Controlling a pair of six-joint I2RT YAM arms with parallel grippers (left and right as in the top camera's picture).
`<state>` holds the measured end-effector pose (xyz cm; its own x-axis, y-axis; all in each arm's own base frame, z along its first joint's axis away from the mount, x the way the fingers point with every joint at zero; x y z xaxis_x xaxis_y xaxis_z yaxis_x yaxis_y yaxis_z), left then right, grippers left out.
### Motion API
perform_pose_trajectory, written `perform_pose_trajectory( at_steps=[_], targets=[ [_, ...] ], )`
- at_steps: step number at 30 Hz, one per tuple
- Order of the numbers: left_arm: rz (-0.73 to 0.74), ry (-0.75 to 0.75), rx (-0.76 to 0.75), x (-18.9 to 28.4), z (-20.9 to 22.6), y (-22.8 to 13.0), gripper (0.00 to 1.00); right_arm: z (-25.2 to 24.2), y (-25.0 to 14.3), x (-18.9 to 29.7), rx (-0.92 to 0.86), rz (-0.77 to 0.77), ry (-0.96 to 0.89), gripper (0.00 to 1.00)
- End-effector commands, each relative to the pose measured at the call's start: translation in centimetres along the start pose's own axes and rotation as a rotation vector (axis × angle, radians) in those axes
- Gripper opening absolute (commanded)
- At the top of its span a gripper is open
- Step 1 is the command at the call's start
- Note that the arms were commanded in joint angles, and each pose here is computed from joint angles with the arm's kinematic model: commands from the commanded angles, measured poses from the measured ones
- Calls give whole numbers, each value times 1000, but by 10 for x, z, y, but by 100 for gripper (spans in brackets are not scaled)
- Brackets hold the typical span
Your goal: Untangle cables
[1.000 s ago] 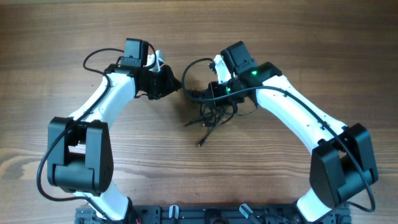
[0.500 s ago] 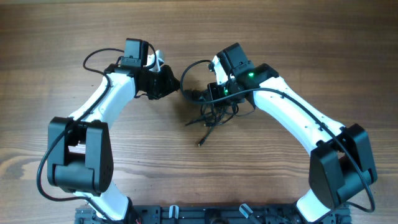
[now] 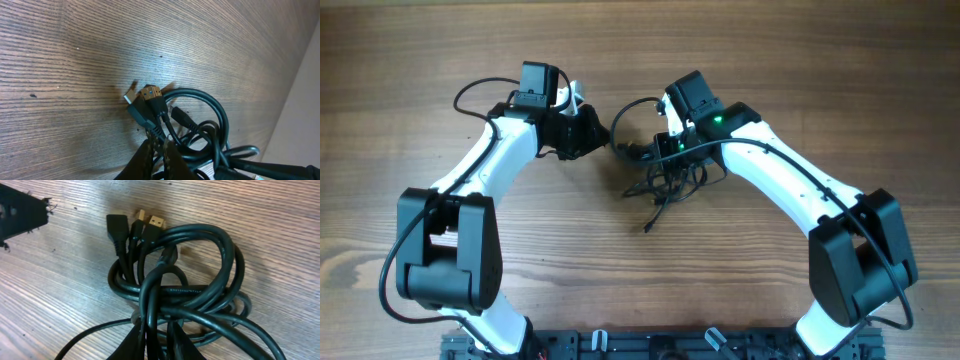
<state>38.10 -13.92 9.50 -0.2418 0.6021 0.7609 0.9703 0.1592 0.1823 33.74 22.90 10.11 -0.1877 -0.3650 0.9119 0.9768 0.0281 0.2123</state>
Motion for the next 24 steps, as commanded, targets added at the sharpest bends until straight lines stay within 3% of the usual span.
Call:
perform_pose_trajectory(
  at_steps=[1, 3, 8, 13, 16, 21, 24],
  targets=[
    [-10, 10, -4, 0, 3, 5, 11, -17, 5, -6, -17, -20, -79, 10],
    [-10, 11, -4, 0, 3, 5, 11, -20, 6, -5, -25, -22, -79, 4],
    [-9, 10, -3, 0, 3, 5, 11, -11, 13, 11, 8, -54, -37, 4],
    [7, -36, -4, 1, -3, 3, 14, 40, 10, 59, 237, -92, 244, 4],
    [38, -137, -11, 2, -18, 0, 19, 50, 10, 83, 340, -155, 277, 4],
    [117, -443, -49, 16, -59, -9, 24, 55, 15, 93, 408, -206, 288, 4],
    [118, -481, -52, 20, -62, -7, 24, 57, 19, 94, 413, -231, 296, 4]
  ],
)
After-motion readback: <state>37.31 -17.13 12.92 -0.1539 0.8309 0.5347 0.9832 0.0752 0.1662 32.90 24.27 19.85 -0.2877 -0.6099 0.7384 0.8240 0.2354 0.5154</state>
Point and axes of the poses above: each gripper's point midway between its finger pads, its own x axis back along the fingers, its own z axis along the line the jaws close on, y = z × x, the point moved 3 cm from there along x, back along the fingers, and after that the axes turned 10 degrees about -x, right-handed, at the moved point
